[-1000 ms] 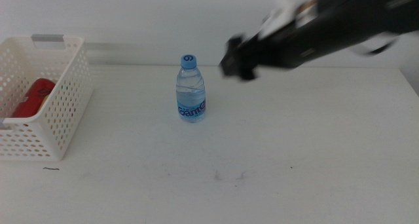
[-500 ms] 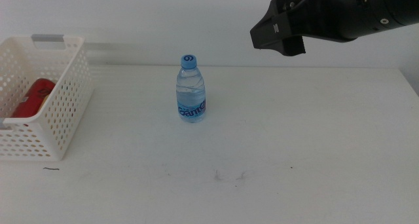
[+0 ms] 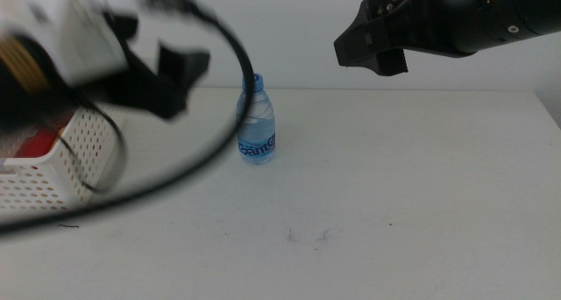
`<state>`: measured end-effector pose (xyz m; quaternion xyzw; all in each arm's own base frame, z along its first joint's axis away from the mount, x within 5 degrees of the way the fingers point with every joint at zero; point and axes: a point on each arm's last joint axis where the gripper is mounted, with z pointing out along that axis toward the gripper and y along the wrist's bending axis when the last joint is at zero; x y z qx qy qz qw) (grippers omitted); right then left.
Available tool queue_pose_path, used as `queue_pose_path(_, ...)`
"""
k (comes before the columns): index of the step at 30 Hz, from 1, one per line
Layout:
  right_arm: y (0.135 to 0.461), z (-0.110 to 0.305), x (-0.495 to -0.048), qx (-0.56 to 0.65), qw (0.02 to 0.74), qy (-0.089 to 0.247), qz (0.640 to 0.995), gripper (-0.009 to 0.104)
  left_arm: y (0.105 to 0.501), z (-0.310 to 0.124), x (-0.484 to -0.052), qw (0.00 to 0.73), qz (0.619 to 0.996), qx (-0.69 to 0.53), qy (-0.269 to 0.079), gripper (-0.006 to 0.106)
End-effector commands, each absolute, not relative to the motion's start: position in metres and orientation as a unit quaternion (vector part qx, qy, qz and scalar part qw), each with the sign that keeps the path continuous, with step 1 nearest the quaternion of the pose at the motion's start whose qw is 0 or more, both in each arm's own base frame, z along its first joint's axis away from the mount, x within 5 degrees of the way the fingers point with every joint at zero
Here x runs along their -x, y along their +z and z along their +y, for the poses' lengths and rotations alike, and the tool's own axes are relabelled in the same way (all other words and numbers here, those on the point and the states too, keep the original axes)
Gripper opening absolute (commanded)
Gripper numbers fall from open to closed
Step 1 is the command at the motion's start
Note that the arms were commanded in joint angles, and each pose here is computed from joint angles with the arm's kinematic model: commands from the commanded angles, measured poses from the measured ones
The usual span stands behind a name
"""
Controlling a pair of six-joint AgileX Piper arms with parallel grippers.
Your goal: Use arms to grab the bottles and put them into the dustbin to the left of the table.
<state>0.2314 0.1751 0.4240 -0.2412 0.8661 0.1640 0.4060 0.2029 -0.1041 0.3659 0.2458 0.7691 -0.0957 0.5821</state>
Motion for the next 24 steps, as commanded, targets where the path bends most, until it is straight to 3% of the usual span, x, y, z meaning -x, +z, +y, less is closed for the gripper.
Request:
queue_pose_path(1, 0.425, 0.175, -0.230, 0.242, 0.408, 0.167, 0.864, 0.090, 0.340, -0.110, -0.208, 0.605, 0.755, -0.223, -0.118, 0.094)
queue_pose_path(8, 0.425, 0.175, -0.231, 0.244, 0.410, 0.161, 0.864, 0.089, 0.267, -0.111, -0.239, 0.621, 0.738, -0.198, -0.177, 0.094)
queue_pose_path(24, 0.425, 0.175, -0.231, 0.244, 0.410, 0.161, 0.864, 0.089, 0.179, -0.109, -0.288, 0.602, 0.740, -0.201, -0.224, 0.094)
